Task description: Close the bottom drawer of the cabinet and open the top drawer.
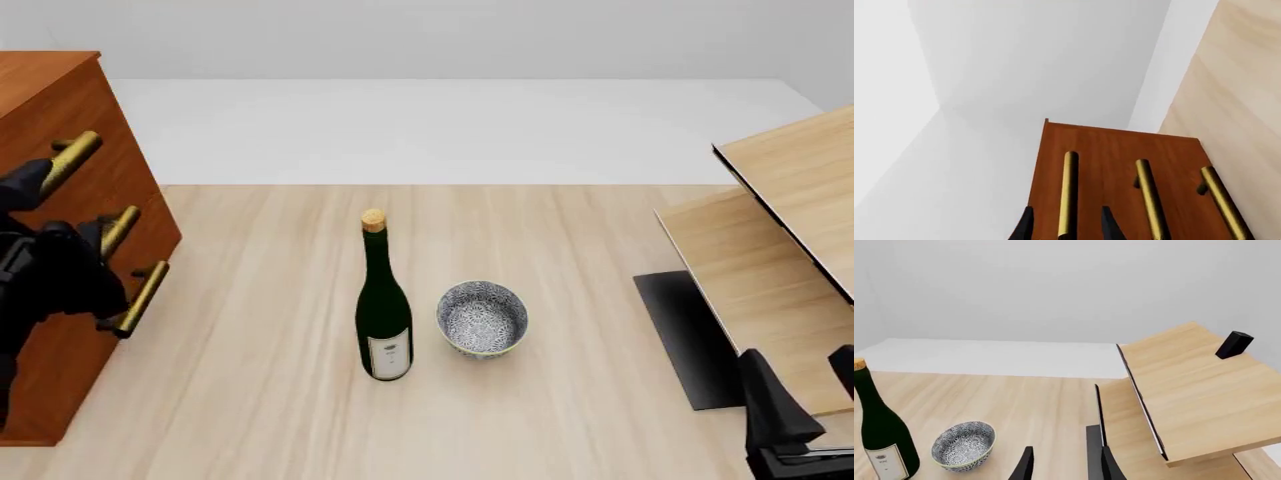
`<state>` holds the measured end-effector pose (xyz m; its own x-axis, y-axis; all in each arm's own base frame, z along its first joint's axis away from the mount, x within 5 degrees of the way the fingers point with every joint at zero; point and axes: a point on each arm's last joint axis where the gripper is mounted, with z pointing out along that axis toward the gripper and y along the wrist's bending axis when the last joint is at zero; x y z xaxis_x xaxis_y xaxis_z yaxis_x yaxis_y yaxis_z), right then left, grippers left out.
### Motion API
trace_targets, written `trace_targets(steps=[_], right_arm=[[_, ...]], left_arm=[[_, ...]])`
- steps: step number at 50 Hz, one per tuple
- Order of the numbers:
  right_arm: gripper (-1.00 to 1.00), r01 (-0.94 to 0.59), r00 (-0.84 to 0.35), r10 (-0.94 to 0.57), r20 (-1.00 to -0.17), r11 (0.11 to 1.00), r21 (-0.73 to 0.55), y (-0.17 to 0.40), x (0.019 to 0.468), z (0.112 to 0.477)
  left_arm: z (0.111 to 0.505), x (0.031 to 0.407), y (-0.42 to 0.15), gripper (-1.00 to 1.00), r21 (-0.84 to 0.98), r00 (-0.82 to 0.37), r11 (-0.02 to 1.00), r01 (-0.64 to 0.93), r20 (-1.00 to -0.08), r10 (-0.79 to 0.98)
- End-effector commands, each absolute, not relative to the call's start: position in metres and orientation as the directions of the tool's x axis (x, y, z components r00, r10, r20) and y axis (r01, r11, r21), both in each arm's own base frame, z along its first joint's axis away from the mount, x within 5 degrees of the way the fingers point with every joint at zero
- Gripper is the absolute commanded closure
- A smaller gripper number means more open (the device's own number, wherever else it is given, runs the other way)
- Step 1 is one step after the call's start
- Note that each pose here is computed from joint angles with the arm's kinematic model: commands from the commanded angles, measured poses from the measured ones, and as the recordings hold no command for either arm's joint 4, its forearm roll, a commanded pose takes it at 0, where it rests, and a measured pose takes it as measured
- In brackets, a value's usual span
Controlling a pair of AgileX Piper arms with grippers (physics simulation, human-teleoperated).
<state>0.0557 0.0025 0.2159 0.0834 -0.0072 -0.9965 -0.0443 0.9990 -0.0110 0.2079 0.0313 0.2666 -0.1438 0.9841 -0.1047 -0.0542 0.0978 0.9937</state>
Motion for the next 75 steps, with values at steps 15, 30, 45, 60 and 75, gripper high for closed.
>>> trace_targets(steps=[15, 30, 45, 60, 75], right_arm=[[-1.00, -0.053, 0.083, -0.013, -0.996, 0.998, -0.018, 0.003, 0.056, 0.216], [-1.00, -0.055, 0.084, -0.019, -0.996, 0.998, -0.024, 0.003, 0.056, 0.215], [-1.00, -0.058, 0.084, -0.027, -0.996, 0.998, -0.032, 0.003, 0.056, 0.215], [-1.00, -0.060, 0.084, -0.034, -0.996, 0.997, -0.039, 0.004, 0.056, 0.215], [-1.00, -0.058, 0.084, -0.034, -0.996, 0.998, -0.039, 0.003, 0.056, 0.215]], left_arm=[[0.259, 0.214, 0.050, -1.00, 0.996, -0.221, 0.058, -0.064, -0.071, 0.973], [0.258, 0.223, 0.062, -1.00, 0.995, -0.262, 0.070, -0.066, -0.085, 0.961], [0.263, 0.233, 0.071, -1.00, 0.994, -0.285, 0.079, -0.078, -0.098, 0.953], [0.267, 0.237, 0.079, -1.00, 0.993, -0.307, 0.081, -0.092, -0.105, 0.946], [0.268, 0.235, 0.082, 1.00, 0.991, -0.321, 0.099, -0.089, -0.123, 0.939]])
